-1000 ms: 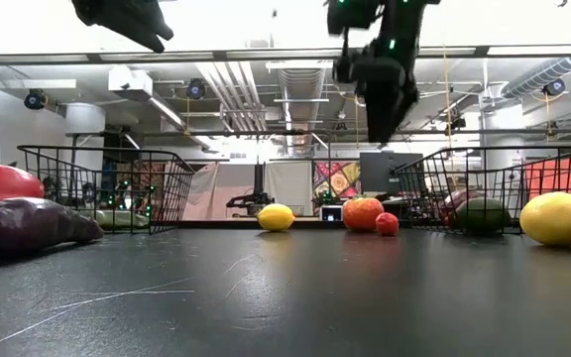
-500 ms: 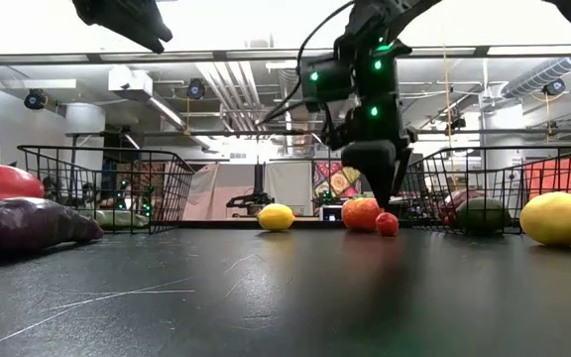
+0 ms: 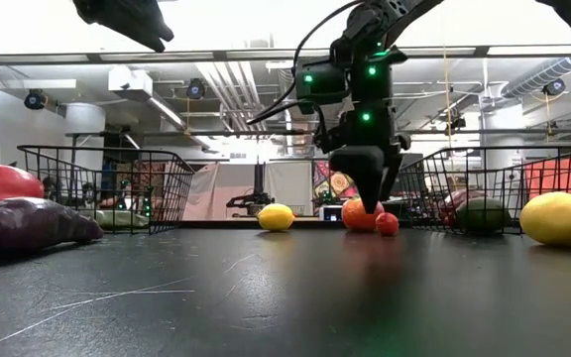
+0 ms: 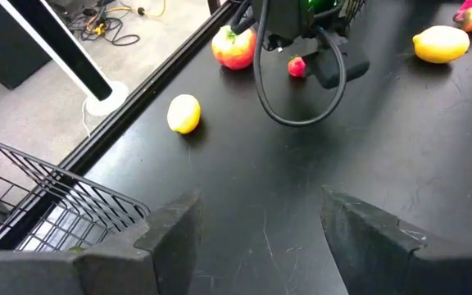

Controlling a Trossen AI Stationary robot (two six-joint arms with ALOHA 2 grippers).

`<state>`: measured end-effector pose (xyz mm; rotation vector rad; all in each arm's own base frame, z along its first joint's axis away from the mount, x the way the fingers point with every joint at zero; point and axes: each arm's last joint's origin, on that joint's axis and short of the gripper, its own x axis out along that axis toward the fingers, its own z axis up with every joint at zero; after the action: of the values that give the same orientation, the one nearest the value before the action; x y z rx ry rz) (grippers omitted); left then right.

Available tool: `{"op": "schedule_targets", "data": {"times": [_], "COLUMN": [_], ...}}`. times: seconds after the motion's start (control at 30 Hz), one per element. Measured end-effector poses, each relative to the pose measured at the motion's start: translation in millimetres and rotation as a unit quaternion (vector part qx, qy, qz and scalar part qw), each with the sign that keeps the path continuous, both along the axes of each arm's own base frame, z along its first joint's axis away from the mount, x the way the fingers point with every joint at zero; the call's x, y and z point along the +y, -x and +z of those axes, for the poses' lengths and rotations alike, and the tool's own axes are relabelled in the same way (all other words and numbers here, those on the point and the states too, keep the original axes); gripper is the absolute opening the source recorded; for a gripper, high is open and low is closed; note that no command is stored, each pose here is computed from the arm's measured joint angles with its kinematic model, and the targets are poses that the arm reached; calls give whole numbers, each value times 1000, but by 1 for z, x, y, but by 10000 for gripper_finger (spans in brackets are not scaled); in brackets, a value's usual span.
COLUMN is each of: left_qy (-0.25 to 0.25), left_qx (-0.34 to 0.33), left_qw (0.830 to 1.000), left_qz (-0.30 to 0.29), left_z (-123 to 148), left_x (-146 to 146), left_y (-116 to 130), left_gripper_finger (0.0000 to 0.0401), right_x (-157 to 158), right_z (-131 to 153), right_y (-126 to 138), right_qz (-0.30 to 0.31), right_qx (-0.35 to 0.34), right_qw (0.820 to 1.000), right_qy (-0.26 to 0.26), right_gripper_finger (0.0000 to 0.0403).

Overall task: Sort produce into baskets
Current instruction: Put the red tomato into the right wire basket

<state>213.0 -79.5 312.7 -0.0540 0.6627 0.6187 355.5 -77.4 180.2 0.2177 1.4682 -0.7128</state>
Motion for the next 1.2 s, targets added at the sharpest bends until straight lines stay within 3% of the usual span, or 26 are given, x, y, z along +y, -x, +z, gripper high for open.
{"op": "schedule_targets", "data": {"times": [0.67, 1.2], "left_qy": [0, -1], "left_qx": [-1, -1], "left_qw": [1000, 1000], "left_qz": [0, 1], "left_z": [0, 0], "left_x": [0, 0], "left_y": [0, 0], "left_gripper_finger": [223, 223], "right_x": [2, 2], "right_z": [-30, -30], "right_y": [13, 12], "right_qz": [-5, -4], "right_qx": [10, 6], "right_qw": [1000, 1000], "right_qy": [-2, -1], "right_gripper_finger": [280, 171]}}
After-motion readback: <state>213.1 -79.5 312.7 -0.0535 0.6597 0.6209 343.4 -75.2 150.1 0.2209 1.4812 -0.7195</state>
